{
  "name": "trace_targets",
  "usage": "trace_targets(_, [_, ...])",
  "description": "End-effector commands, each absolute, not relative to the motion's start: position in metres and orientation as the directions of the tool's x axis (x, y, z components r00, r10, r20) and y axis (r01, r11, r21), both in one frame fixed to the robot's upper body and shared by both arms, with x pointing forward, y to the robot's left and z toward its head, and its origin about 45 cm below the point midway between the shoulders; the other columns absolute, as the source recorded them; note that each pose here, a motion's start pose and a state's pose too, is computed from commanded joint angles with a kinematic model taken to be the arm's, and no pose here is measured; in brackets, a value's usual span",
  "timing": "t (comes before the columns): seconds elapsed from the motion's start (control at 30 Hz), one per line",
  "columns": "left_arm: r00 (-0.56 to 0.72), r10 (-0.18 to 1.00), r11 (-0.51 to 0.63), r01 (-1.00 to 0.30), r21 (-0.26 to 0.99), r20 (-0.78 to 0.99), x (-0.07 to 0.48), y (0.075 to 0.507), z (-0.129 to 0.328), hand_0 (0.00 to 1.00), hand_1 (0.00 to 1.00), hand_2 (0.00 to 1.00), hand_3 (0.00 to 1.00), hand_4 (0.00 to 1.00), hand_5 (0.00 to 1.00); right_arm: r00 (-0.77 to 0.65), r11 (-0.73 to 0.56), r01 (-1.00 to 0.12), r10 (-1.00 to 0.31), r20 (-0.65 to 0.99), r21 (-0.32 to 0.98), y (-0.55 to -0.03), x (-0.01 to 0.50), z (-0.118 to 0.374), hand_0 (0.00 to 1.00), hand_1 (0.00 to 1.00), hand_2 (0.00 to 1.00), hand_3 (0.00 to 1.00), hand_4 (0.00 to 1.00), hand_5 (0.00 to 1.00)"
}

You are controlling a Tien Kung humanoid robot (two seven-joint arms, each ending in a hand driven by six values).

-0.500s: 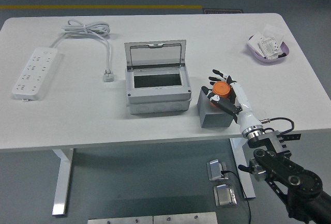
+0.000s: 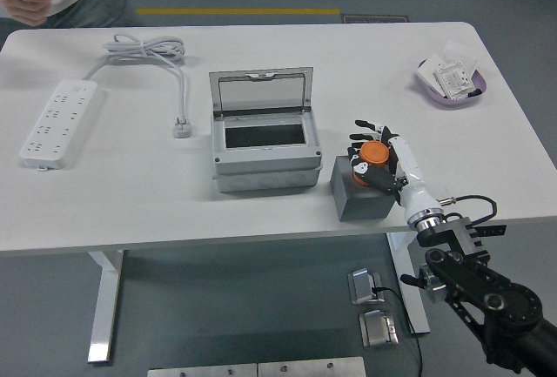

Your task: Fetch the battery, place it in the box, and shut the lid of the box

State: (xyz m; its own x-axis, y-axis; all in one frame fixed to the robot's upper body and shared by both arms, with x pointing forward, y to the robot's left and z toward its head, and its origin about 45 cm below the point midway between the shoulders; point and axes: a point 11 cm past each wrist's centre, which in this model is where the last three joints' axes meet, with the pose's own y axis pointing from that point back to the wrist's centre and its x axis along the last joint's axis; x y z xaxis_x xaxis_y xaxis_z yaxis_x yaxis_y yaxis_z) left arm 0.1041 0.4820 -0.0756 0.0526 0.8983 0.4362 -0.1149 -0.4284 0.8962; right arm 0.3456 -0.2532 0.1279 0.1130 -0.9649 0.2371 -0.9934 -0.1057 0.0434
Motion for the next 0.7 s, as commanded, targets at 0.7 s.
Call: trace_targets(0.7, [0.064, 0.893, -0.436, -0.118, 0.892, 0.445, 0.105, 0.485, -0.074, 0.641, 0.693, 0.613, 0.599, 0.630, 0.072, 0.101, -0.102, -0.995, -0.962, 0.254, 0.007, -0.257, 0.358, 0.139, 0.330, 0.438, 0.532, 0.565, 0.002, 0.002])
